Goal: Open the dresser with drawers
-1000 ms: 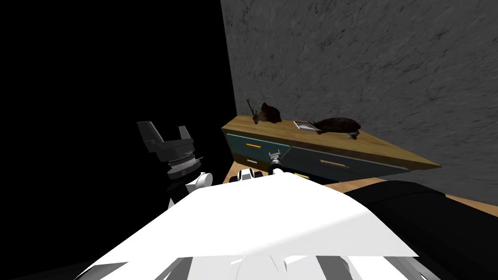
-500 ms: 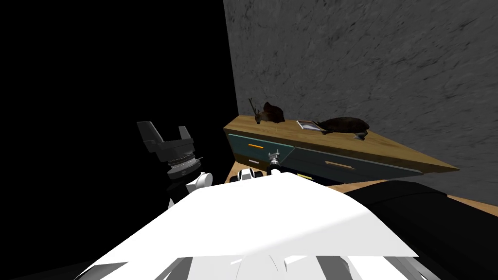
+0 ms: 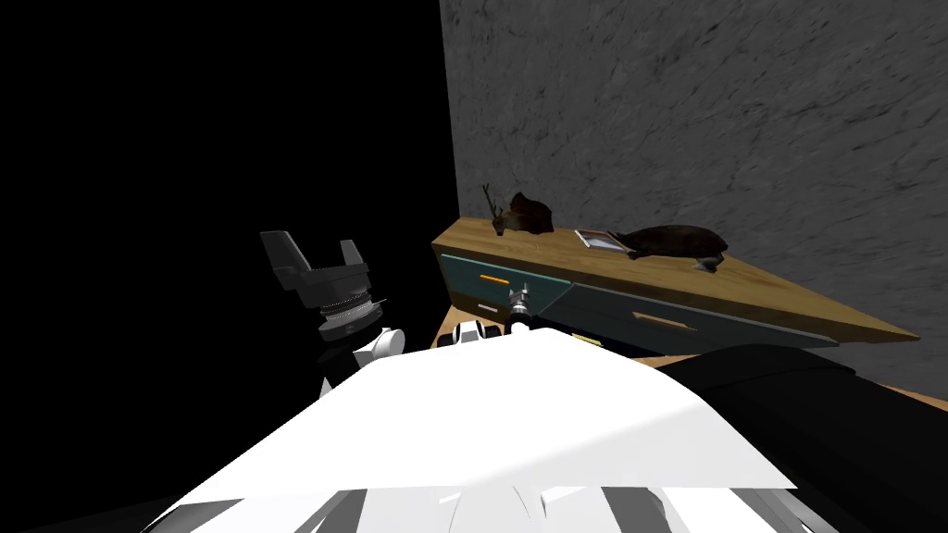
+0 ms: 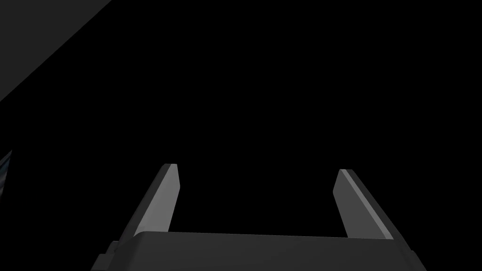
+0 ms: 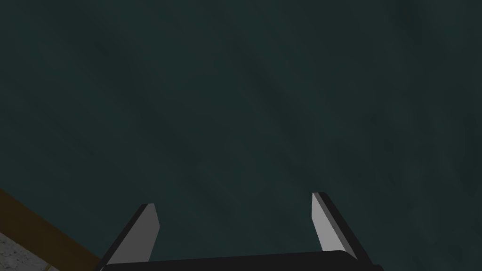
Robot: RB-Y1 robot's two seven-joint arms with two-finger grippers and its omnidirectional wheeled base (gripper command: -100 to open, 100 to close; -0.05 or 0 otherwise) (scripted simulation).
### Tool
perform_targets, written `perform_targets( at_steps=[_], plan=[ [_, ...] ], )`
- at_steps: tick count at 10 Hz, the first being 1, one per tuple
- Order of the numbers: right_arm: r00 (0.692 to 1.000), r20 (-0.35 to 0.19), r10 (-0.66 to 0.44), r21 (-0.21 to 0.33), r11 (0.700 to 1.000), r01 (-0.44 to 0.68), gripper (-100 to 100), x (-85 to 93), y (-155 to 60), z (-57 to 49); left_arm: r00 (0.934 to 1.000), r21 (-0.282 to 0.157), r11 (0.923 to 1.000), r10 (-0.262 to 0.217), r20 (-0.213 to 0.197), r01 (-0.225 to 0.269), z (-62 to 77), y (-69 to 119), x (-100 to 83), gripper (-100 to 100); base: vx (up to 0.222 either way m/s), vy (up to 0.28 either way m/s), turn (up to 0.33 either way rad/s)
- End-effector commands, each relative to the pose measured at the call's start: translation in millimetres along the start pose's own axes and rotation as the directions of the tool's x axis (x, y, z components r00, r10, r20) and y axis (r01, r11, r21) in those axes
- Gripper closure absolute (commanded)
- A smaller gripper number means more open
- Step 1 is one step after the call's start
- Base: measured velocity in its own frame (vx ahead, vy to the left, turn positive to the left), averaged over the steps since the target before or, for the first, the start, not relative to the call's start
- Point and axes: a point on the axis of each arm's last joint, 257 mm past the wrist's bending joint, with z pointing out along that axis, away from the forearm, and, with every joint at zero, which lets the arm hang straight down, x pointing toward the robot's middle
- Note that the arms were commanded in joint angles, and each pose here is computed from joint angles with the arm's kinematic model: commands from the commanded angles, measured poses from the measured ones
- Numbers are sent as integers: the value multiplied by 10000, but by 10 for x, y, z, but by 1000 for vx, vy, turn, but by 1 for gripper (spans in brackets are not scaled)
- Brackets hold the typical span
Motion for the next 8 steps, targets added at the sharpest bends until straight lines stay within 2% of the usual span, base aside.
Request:
perform_targets(
  at_steps=[1,6,7,8],
  plan=[
    [9981,243,-558,253,9982,551,-100,-112,2,-19,10000,0,10000,0,0,0,0,0,0,0,21,57,12],
    [9887,408,-1445,830,9866,1408,-100,-337,36,-114,10000,0,10000,0,0,0,0,0,0,0,5,59,5],
    [9898,408,-1367,744,9883,1334,-100,-300,35,-100,10000,0,10000,0,0,0,0,0,0,0,-2,24,0],
    [9899,443,-1348,792,9882,1310,-100,-297,29,-7,10000,0,10000,1,-1,-1,0,0,0,0,-33,20,84]
  ],
)
